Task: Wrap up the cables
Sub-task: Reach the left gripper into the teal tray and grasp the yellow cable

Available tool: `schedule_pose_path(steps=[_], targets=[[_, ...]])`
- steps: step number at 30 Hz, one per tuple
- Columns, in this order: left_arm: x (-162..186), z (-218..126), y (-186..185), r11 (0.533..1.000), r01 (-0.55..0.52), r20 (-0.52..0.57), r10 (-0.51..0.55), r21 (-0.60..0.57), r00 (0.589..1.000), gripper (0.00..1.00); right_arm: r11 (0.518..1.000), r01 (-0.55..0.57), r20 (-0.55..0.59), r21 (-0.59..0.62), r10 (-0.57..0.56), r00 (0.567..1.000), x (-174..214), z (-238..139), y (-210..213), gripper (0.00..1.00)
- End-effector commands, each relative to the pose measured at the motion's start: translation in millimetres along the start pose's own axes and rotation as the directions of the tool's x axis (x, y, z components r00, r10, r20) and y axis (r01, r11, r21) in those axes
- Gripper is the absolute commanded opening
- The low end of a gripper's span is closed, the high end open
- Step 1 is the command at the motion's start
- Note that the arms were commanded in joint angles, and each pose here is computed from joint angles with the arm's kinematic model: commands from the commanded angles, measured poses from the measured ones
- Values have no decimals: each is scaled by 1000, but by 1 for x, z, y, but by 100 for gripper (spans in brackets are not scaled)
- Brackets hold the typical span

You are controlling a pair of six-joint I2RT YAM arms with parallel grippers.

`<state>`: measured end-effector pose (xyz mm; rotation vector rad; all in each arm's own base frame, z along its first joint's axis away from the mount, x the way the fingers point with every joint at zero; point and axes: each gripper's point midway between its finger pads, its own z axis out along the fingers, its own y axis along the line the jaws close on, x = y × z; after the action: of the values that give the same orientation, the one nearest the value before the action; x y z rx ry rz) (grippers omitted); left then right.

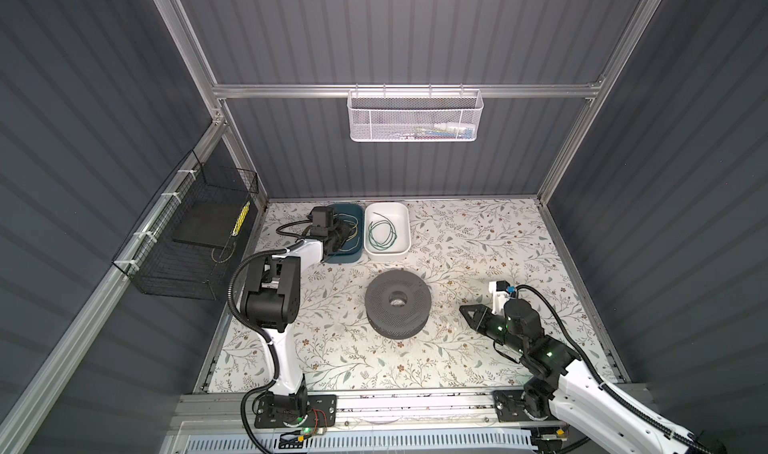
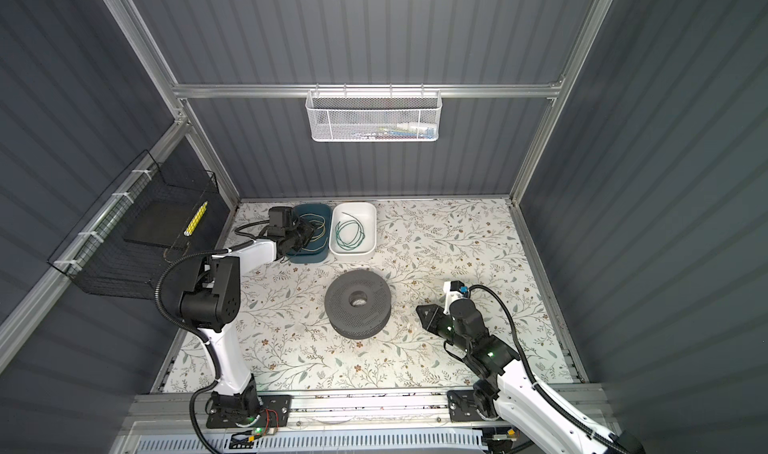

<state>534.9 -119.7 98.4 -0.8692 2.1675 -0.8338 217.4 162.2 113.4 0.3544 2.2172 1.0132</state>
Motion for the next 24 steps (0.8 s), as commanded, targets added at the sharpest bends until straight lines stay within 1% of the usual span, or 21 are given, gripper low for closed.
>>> schedule_pose_path(steps=[1, 7, 9, 12, 14, 16, 18, 21, 22, 24], targets=[[-21, 1, -24, 997, 12, 63, -17, 75, 998, 41, 1000, -2, -3, 24, 2, 1000, 3, 0, -9, 20], [-28, 5, -34, 995, 13, 78, -21, 102, 997, 38, 1000, -15, -5, 23, 15, 1000, 5, 1, -12, 19], [-30, 6, -37, 994, 13, 83, -22, 112, 996, 35, 1000, -15, -11, 19, 16, 1000, 6, 2, -11, 19], [-32, 10, -39, 993, 10, 73, -19, 119, 997, 24, 1000, -19, -13, 20, 19, 1000, 7, 3, -11, 18], [-29, 15, -36, 993, 16, 57, -23, 118, 998, 22, 1000, -16, -13, 18, 16, 1000, 7, 3, -11, 18], [-29, 18, -31, 994, 16, 48, -22, 111, 999, 15, 1000, -15, -7, 18, 15, 1000, 5, 2, -10, 18], [-29, 19, -29, 993, 23, 42, -28, 113, 999, 13, 1000, -14, -6, 18, 14, 1000, 5, 2, -10, 18], [-32, 17, -30, 992, 21, 49, -27, 121, 998, 7, 1000, -13, -5, 17, 13, 1000, 4, 1, -9, 18], [-33, 15, -31, 992, 20, 50, -27, 126, 998, 2, 1000, -13, -4, 18, 13, 1000, 4, 1, -9, 18], [-35, 11, -35, 990, 15, 52, -22, 139, 998, 0, 1000, -12, -2, 20, 12, 1000, 3, 1, -9, 18]])
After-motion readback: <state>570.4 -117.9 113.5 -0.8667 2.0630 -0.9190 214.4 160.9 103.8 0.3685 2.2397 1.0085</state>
